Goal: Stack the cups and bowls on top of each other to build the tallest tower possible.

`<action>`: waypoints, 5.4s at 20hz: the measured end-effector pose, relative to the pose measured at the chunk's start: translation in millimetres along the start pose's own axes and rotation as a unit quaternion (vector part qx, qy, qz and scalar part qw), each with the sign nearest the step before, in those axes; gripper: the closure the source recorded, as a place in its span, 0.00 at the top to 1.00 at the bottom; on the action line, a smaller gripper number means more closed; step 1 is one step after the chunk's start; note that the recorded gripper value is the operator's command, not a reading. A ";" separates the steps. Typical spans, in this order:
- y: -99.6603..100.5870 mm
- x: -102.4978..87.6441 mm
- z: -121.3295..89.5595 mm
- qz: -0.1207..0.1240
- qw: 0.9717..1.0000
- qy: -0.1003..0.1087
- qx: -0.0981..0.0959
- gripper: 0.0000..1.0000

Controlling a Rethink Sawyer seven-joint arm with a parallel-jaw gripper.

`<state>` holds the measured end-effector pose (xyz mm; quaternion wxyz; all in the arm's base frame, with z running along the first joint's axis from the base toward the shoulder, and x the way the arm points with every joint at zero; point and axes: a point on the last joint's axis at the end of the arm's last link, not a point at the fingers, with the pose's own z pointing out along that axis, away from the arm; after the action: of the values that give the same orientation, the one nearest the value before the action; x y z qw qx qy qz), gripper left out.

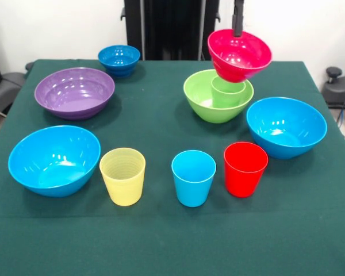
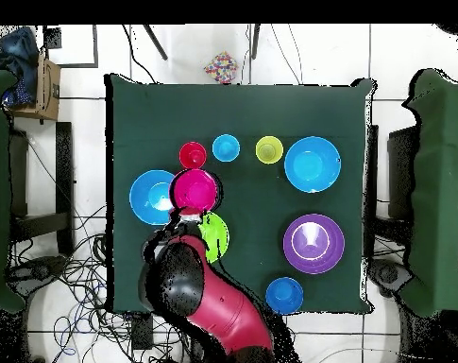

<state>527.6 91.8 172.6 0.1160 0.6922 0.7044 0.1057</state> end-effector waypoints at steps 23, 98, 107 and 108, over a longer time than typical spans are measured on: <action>-9.9 -3.5 -4.7 0.004 1.000 0.000 0.006 0.00; -23.1 -27.6 29.3 -0.034 0.987 -0.016 0.158 0.00; -23.2 -19.8 28.4 -0.040 0.987 -0.016 0.156 0.00; -22.9 -20.0 28.4 -0.040 0.987 -0.017 0.155 0.00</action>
<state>514.9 71.0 138.8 0.0231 0.6747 0.7374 -0.0216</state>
